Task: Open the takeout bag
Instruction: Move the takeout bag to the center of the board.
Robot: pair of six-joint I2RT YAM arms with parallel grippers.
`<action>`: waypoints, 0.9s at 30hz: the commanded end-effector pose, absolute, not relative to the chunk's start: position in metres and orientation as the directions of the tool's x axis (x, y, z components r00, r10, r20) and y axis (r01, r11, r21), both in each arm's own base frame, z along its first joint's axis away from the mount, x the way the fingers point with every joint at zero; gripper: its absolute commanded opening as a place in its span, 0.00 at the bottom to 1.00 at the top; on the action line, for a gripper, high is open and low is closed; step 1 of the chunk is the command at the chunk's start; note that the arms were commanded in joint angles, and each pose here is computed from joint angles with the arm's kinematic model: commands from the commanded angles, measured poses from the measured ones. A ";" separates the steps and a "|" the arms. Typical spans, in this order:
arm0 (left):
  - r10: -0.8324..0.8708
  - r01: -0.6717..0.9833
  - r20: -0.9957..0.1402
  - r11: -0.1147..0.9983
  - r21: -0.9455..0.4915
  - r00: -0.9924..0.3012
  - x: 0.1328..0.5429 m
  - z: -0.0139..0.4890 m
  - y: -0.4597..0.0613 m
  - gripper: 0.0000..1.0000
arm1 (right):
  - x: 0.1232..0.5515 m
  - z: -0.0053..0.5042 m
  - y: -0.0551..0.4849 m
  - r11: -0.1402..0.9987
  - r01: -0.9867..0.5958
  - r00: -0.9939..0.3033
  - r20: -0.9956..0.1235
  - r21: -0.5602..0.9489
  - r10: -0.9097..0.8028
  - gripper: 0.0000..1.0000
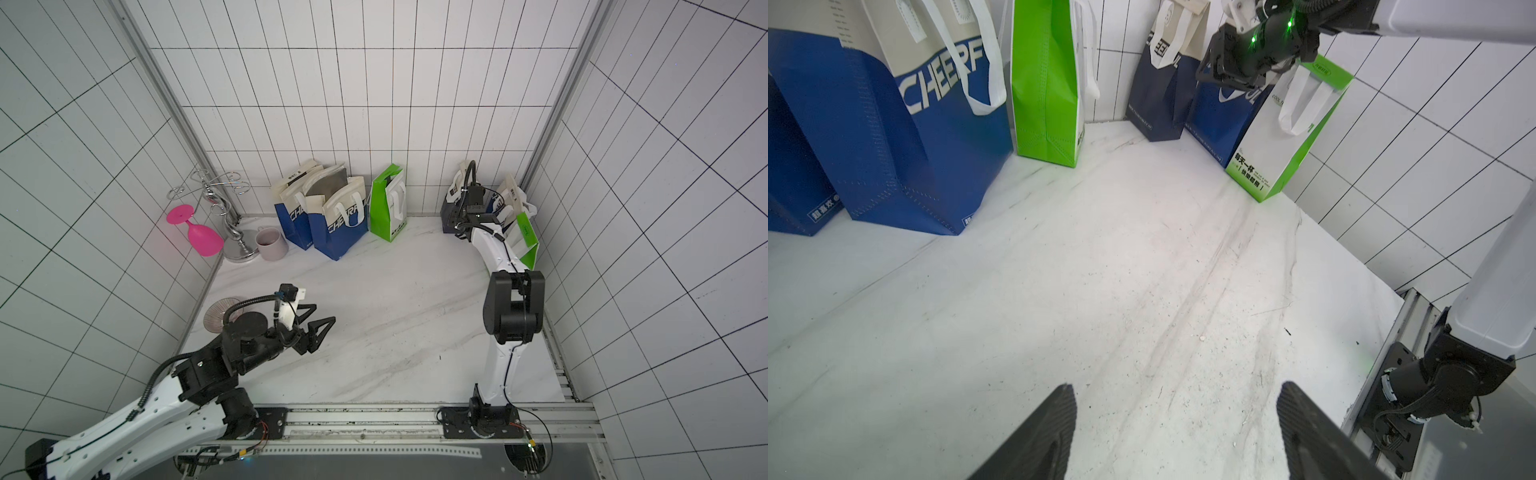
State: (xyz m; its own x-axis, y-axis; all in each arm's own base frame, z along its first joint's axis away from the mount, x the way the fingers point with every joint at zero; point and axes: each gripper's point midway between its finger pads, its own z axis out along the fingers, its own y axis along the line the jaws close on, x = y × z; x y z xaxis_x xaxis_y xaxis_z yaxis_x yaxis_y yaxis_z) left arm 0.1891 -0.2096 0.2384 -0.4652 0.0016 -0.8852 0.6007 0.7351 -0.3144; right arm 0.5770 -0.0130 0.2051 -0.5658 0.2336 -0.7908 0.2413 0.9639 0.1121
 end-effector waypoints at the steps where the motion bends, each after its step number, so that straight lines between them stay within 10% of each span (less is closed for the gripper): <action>1: 0.020 0.613 -0.871 0.719 -0.328 -0.490 0.183 0.231 -0.212 0.79 | 0.612 0.269 -0.015 0.965 0.190 -0.429 -0.869 0.181 0.248 0.50; 20: -0.004 0.619 -0.885 0.713 -0.328 -0.465 0.182 0.237 -0.210 0.76 | 0.673 0.265 -0.022 0.938 0.174 -0.347 -0.873 0.301 0.344 0.47; 27: -0.007 0.616 -0.888 0.718 -0.325 -0.460 0.182 0.238 -0.208 0.75 | 0.684 0.266 -0.019 0.938 0.132 -0.334 -0.876 0.321 0.347 0.12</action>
